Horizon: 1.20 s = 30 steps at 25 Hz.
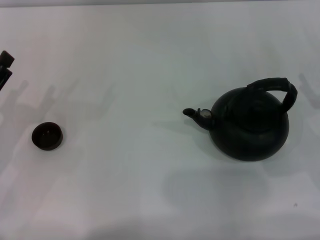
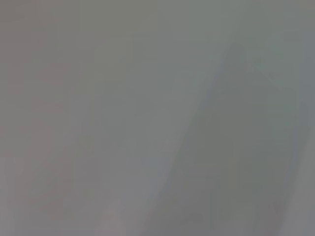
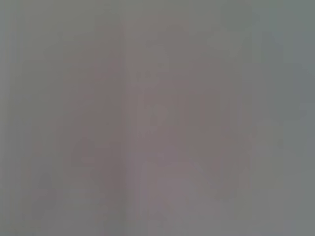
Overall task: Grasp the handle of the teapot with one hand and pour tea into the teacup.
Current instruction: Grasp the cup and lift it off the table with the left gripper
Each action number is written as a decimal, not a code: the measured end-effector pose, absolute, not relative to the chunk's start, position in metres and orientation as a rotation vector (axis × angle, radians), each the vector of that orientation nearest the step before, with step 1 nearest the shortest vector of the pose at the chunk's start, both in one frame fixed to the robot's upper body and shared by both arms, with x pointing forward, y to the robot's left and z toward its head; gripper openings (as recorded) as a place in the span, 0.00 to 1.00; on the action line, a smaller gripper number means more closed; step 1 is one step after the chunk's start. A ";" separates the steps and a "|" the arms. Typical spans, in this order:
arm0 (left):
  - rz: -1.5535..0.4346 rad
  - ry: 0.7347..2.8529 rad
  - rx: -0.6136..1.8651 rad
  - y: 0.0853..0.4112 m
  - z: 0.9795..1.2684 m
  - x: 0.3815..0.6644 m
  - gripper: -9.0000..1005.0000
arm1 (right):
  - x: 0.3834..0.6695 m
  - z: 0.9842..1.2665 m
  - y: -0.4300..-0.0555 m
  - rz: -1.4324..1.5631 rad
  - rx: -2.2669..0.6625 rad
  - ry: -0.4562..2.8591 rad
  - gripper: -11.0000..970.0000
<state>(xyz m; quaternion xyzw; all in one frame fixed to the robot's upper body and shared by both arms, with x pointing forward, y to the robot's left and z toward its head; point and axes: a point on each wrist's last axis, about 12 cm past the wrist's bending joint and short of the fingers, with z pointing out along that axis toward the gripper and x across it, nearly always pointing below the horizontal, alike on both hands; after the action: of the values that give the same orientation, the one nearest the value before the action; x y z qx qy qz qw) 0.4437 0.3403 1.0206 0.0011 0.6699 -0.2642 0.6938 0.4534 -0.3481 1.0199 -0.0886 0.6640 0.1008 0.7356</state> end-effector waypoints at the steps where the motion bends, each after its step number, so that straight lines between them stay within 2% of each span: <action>1: -0.594 1.494 0.002 0.340 1.021 0.444 0.77 | 0.453 1.020 -0.348 0.224 -0.197 1.457 0.90; 30: -0.666 1.514 0.025 0.342 1.025 0.446 0.77 | 0.449 1.016 -0.347 0.234 -0.191 1.480 0.90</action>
<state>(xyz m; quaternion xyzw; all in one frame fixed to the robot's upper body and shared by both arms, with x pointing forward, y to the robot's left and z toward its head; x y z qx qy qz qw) 0.4460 0.3424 1.0249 0.0112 0.6736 -0.2963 0.6770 0.4486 -0.3473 1.0161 -0.0868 0.6717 0.1061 0.7280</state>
